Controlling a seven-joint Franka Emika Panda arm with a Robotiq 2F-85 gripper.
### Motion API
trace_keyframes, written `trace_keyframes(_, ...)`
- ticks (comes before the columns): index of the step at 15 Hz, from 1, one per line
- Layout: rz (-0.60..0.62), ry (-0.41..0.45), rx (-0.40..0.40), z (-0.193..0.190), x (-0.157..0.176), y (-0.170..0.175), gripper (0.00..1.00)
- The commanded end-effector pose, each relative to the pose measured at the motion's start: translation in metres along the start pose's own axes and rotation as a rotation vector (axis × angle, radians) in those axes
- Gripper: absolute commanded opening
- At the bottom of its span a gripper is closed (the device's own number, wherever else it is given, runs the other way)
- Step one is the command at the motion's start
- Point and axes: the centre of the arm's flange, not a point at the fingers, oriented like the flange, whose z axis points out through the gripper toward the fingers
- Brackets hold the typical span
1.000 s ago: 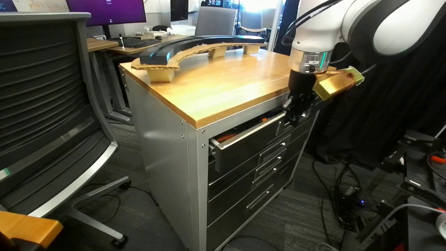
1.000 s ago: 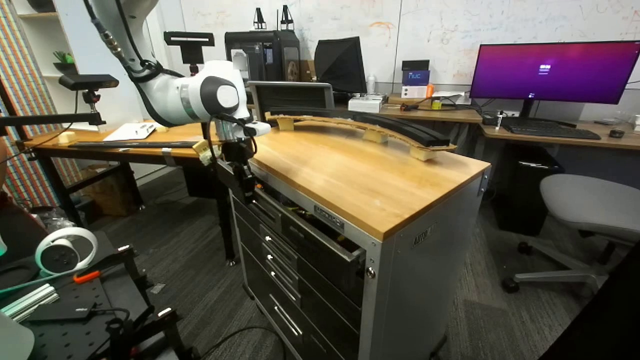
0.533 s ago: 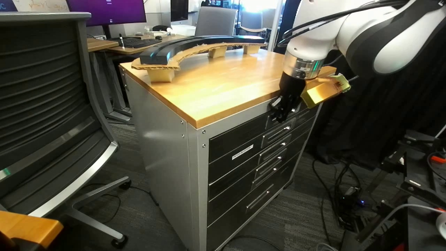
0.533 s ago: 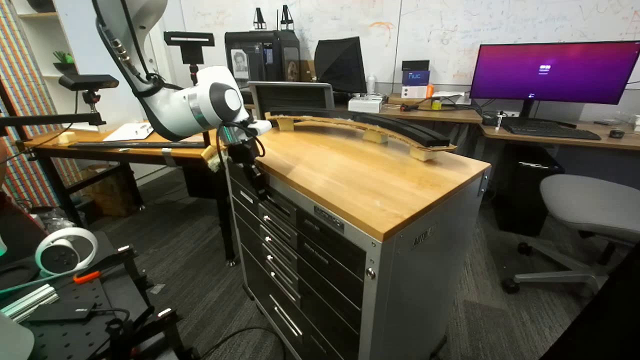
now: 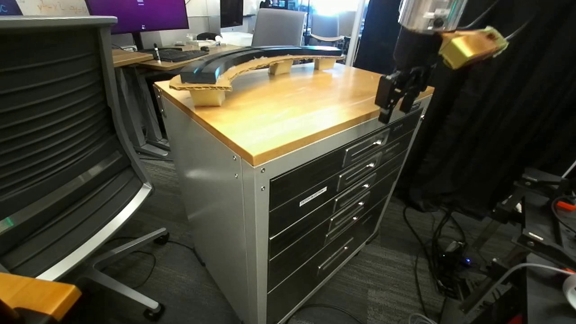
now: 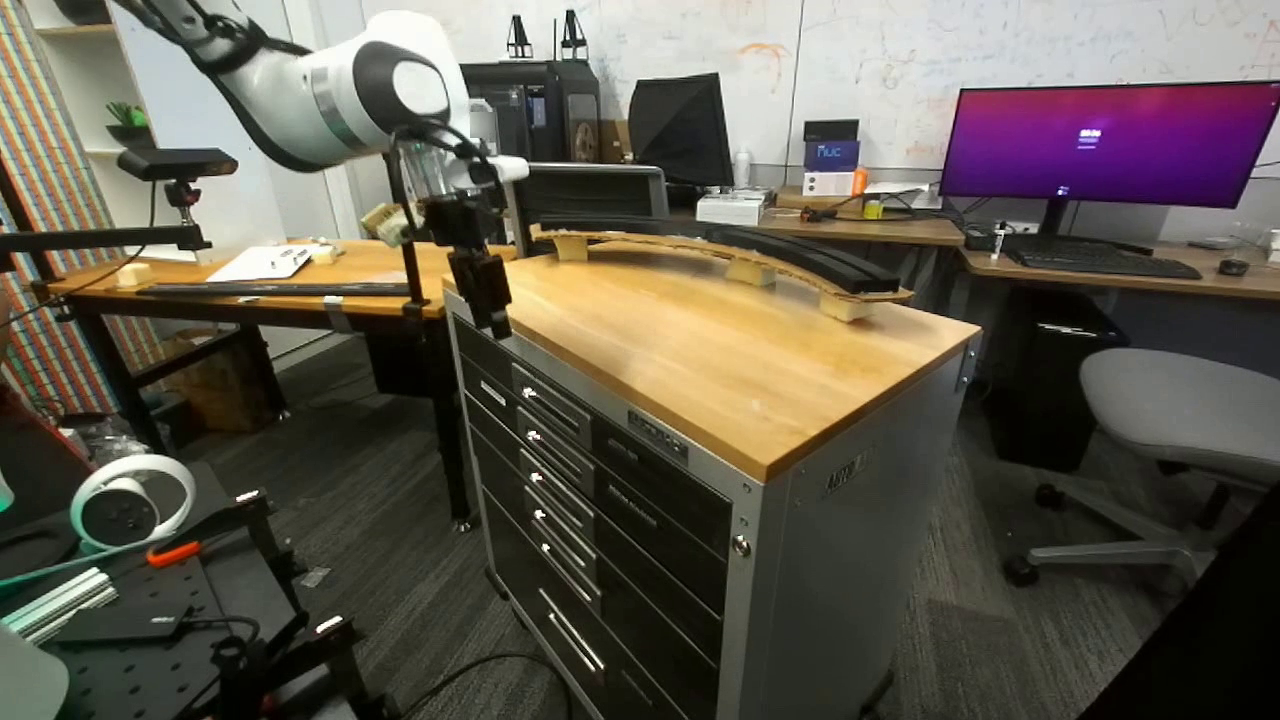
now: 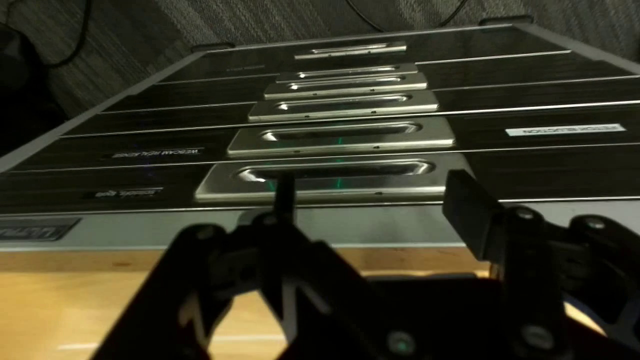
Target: Put the screwdriver in the drawer then close the drawer
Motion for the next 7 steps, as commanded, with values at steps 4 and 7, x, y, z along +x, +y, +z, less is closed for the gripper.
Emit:
trace_keyframes(4,-0.103,-0.065,0.08,-0.164,0.0,0.027,1.0)
trace_keyframes(7,-0.101,-0.075,0.087,-0.163,-0.008,0.024,1.0)
